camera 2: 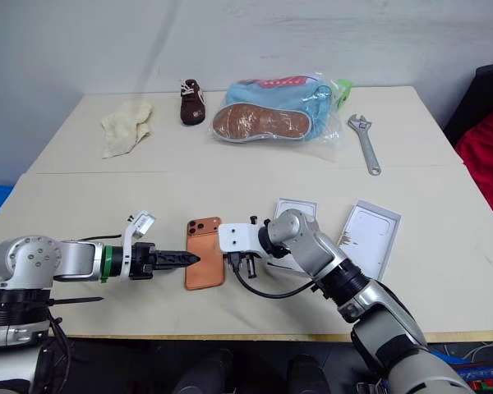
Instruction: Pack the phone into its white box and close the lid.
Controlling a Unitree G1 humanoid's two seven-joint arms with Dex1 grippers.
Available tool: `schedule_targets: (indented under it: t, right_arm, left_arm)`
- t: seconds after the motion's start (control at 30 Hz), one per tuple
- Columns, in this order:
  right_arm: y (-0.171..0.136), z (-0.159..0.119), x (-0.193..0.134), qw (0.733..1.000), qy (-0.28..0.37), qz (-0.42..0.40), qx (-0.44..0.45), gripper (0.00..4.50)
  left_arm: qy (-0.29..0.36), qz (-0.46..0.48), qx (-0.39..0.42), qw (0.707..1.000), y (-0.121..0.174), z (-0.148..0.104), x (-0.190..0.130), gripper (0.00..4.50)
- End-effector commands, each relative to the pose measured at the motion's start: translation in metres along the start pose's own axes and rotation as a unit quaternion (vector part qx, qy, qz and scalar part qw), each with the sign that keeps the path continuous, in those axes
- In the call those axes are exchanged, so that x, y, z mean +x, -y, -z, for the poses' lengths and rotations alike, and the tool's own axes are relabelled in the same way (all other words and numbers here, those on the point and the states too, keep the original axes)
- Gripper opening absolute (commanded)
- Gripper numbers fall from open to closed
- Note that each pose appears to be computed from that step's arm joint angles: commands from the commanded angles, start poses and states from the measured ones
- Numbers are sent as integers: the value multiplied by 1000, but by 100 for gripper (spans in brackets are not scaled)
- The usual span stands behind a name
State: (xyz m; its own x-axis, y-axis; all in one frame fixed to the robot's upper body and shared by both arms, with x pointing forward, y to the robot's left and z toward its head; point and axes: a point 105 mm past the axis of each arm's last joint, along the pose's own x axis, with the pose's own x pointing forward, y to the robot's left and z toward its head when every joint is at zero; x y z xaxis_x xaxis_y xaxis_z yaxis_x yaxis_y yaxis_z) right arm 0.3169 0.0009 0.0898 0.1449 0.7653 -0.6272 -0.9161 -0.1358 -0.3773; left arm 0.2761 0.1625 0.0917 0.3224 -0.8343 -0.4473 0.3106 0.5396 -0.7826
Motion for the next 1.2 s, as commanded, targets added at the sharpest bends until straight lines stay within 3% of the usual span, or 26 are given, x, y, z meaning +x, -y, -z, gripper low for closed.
schedule_targets:
  t: [0.03,0.33,0.63,0.87,1.13,1.2]
  right_arm:
    - [-7,-18,6,999,35,-13,-18,4]
    - [-10,-25,4,998,63,-14,-5,4]
    - [-11,-37,8,996,88,-19,-8,4]
    - [-10,-33,9,996,82,-22,-15,4]
    - [-9,-32,9,996,80,-16,-21,4]
    - [-10,-30,7,997,78,-14,-23,0]
  left_arm:
    - [-50,98,-67,992,13,26,30,450]
    - [-24,79,-70,994,8,15,21,450]
    - [2,152,-56,987,33,3,12,450]
    - [20,141,-54,988,31,-6,-3,450]
    - [18,89,-67,994,15,-3,1,450]
    - [27,68,-69,995,8,-4,-3,411]
